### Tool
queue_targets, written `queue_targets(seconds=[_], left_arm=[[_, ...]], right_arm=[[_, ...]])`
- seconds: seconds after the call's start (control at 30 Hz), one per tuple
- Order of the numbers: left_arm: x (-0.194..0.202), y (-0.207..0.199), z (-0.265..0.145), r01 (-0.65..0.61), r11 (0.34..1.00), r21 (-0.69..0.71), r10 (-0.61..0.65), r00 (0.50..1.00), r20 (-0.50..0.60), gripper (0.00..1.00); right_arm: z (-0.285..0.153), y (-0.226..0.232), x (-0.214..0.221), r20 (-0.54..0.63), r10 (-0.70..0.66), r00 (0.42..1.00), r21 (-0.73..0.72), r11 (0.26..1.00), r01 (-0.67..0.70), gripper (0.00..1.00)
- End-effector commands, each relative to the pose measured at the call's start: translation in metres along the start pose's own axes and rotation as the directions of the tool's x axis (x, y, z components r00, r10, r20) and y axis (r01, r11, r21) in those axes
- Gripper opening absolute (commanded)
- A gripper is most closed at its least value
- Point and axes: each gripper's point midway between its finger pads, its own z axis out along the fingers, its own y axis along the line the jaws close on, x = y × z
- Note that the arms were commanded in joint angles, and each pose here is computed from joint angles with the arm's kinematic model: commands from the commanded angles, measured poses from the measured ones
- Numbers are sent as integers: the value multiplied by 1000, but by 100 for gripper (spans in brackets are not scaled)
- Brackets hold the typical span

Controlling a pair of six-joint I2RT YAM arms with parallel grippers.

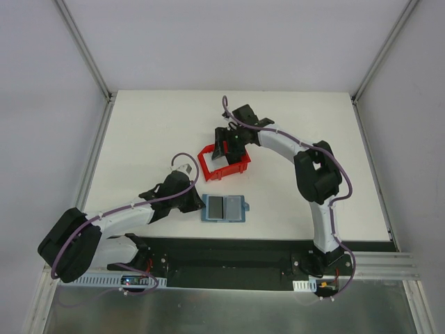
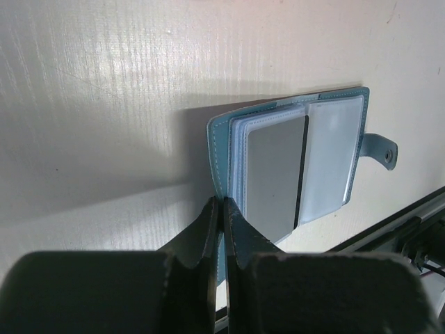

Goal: Put the credit cards into the card holder
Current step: Pick up the credit card from the storage box.

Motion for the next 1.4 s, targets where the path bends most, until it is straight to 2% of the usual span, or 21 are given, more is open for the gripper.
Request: queue_targets(seconds=[0.0,0.13,0.53,0.57,0.67,0.77,1.0,1.37], left_arm=[[-10,-7,0,-18,1000,9,18,1000,15,0],[-8,-6,0,-14,1000,5,14,1000,8,0],[-8,-7,1,-18,1000,6,18,1000,3,0],[-8,-8,1,-18,1000,9,18,1000,2,0],[-8,-7,1,-17,1000,7,17,1000,4,0],[-8,-6,1,-18,1000,6,18,1000,3,0],[-8,-7,2,-21,1000,4,21,1000,2,0],[-7,-6,3,-23,1000,4,23,1000,-7,0]], right_arm=[[-16,16,-20,56,-27,998,-55,998,30,71],[-23,16,-24,74,-26,997,-60,998,30,64],[-28,17,-23,77,-16,997,-70,997,22,50],[-28,17,-22,80,-15,997,-68,997,21,51],[-30,9,-25,97,-27,995,-28,999,30,66],[-26,1,-25,85,-30,996,3,1000,30,72],[-13,1,-20,46,-37,998,-1,999,37,77],[-7,0,-9,-15,-59,998,18,998,60,77]])
